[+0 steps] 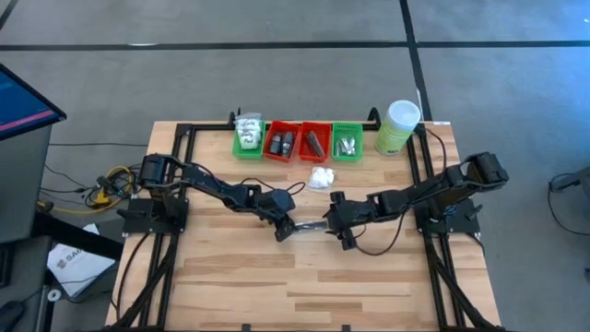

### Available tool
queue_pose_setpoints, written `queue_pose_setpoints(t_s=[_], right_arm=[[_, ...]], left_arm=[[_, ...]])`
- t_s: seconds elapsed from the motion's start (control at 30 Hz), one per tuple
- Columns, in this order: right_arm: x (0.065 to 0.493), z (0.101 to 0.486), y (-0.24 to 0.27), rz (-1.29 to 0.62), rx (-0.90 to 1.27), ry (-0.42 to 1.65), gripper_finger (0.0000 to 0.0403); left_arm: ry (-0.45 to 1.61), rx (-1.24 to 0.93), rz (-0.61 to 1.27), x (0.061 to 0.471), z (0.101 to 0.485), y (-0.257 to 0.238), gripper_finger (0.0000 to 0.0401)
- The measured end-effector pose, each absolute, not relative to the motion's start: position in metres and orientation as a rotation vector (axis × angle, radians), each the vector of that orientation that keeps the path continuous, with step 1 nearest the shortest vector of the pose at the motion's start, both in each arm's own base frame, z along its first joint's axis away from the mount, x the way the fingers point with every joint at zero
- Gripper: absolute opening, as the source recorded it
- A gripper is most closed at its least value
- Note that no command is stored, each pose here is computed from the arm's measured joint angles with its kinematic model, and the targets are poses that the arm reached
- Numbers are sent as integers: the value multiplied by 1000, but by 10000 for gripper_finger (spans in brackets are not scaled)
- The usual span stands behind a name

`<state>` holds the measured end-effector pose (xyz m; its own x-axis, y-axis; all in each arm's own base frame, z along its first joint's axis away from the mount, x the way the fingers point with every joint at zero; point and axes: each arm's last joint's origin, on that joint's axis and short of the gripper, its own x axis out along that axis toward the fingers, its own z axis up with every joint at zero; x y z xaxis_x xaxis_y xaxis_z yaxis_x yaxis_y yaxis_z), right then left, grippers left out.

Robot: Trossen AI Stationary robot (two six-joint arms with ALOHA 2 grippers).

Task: Pick & Place Travel size toiletries
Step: Put the comb into the right red basket

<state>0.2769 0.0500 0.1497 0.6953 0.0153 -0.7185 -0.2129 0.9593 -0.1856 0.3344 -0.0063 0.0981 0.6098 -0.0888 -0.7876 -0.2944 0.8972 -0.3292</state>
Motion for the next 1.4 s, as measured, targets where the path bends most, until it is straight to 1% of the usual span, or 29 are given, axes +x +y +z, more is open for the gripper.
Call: queue_pose_setpoints(t_s=[0.23, 0.4, 0.6, 0.7, 1.1, 1.27, 1.4], right_arm=[[296, 141, 64, 183, -381, 947, 221], [312, 141, 67, 105, -493, 960, 221], [322, 129, 69, 111, -505, 1017, 221], [327, 136, 70, 111, -504, 1000, 221], [325, 134, 70, 134, -554, 1016, 221], [328, 116, 73, 143, -592, 1062, 221], [327, 113, 75, 107, -617, 1075, 221]], left_arm=[[913, -474, 127, 334, 97, -6, 1], [910, -480, 130, 335, 97, -6, 1], [911, -482, 122, 335, 97, -6, 1], [910, -482, 121, 335, 97, -6, 1], [903, -478, 104, 336, 98, -6, 1], [904, -486, 89, 336, 98, -7, 1], [906, -491, 78, 336, 98, -7, 1]])
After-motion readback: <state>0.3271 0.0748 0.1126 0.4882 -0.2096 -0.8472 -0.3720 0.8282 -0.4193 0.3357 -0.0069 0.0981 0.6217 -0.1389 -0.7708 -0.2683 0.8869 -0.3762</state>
